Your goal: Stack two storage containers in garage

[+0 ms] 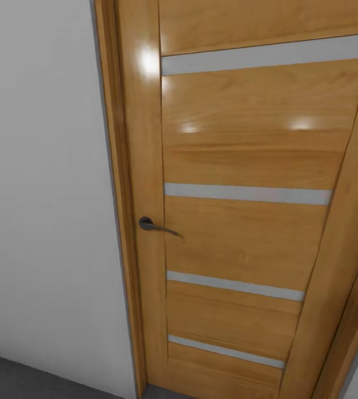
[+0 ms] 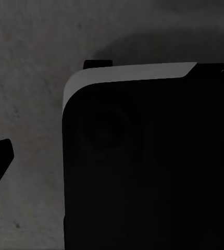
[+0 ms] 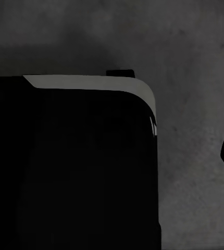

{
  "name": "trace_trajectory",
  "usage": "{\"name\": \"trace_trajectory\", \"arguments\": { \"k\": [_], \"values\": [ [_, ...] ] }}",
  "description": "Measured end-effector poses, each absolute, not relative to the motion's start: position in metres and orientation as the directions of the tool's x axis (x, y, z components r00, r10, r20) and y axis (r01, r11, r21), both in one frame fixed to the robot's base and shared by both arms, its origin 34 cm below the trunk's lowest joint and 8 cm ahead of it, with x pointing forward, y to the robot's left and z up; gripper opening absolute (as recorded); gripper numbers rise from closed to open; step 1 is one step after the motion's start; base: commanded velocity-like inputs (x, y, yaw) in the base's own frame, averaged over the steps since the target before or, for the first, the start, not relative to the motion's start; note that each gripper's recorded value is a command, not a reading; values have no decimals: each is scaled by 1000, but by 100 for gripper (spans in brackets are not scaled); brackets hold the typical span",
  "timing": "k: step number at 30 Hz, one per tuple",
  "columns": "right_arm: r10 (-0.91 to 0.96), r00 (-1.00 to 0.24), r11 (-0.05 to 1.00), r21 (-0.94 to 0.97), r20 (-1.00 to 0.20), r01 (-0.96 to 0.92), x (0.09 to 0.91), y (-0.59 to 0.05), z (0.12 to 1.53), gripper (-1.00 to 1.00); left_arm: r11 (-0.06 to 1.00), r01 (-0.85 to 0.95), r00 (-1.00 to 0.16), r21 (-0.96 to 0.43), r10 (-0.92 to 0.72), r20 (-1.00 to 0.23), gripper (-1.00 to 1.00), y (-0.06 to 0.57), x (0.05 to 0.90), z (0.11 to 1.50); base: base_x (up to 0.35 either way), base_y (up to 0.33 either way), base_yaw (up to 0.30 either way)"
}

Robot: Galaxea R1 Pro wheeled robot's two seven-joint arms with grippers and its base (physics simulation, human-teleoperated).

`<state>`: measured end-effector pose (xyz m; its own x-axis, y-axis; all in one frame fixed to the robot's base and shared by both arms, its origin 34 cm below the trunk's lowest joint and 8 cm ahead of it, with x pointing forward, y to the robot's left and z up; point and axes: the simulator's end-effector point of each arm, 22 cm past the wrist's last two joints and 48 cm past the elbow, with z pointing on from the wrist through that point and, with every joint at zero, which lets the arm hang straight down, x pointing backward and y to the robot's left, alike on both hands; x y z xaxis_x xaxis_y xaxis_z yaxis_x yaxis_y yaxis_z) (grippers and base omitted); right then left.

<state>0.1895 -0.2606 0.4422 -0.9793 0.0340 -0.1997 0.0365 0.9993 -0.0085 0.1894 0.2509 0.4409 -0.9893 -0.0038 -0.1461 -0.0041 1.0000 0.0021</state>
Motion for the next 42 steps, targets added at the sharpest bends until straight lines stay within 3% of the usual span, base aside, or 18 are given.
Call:
{"name": "trace_trajectory", "arguments": {
  "k": [26, 34, 42],
  "values": [
    [34, -979, 999, -8, -200, 36, 190, -261, 442, 100, 1000, -4, -989, 2, -4, -146, 100, 251, 189, 441, 0, 0, -249],
    [29, -979, 1000, -6, -200, 31, 190, -260, 442, 100, 1000, -5, -989, 3, -4, -146, 100, 251, 189, 441, 9, 0, -64],
    [19, -980, 1000, -8, -199, 20, 189, -260, 442, 100, 1000, -30, -989, 6, -29, -145, 100, 254, 189, 441, 269, 0, -3]
  ]
}}
